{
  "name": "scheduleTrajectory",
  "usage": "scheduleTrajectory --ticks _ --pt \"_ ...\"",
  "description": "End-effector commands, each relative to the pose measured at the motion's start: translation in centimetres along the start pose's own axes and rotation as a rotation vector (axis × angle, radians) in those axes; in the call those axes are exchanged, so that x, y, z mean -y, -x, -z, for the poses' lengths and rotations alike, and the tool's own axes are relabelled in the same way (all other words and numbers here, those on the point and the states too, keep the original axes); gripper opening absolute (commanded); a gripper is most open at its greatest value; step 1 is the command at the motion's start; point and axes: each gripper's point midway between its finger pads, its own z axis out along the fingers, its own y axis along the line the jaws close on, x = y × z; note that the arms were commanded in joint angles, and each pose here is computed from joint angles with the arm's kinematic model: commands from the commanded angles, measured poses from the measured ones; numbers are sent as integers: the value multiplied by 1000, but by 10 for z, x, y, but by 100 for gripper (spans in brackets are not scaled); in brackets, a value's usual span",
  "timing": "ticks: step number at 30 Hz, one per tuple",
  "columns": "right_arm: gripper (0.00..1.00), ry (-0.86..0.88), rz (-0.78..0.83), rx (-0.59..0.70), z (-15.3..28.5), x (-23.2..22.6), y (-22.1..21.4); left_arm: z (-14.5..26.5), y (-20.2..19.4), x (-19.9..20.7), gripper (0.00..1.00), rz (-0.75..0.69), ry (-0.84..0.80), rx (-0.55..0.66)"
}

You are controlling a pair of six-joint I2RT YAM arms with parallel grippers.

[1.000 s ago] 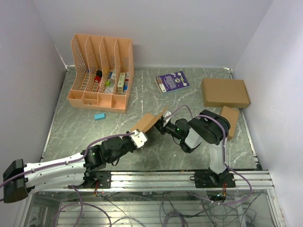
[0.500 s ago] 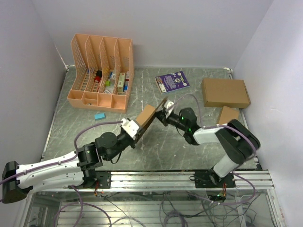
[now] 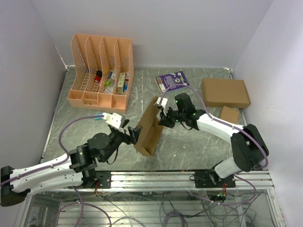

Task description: Fold the paper box

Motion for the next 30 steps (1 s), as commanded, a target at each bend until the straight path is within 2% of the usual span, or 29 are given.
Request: scheduleTrajectory --ticks 1,4,9,13,18,23,26,30 --pt "0 101 -7 -108 26 -8 -7 12 2 -31 82 121 171 -1" --pt "0 136 0 -219 37 -4 -14 18 2 -40 86 148 227 -35" --pt "0 196 -12 -507 59 -2 -47 24 7 -36 89 207 220 -64" --pt "0 160 5 -660 71 10 -68 27 10 -39 95 257 238 -58" --pt "0 128 7 -770 80 20 -81 32 16 -43 100 306 273 -63" --pt "0 92 28 -866 89 29 -92 26 10 -29 99 349 234 -99" --pt "0 52 44 -888 88 35 -96 12 1 -16 99 372 209 -129" --pt "1 25 41 -866 81 38 -99 -13 -20 -18 99 399 218 -194"
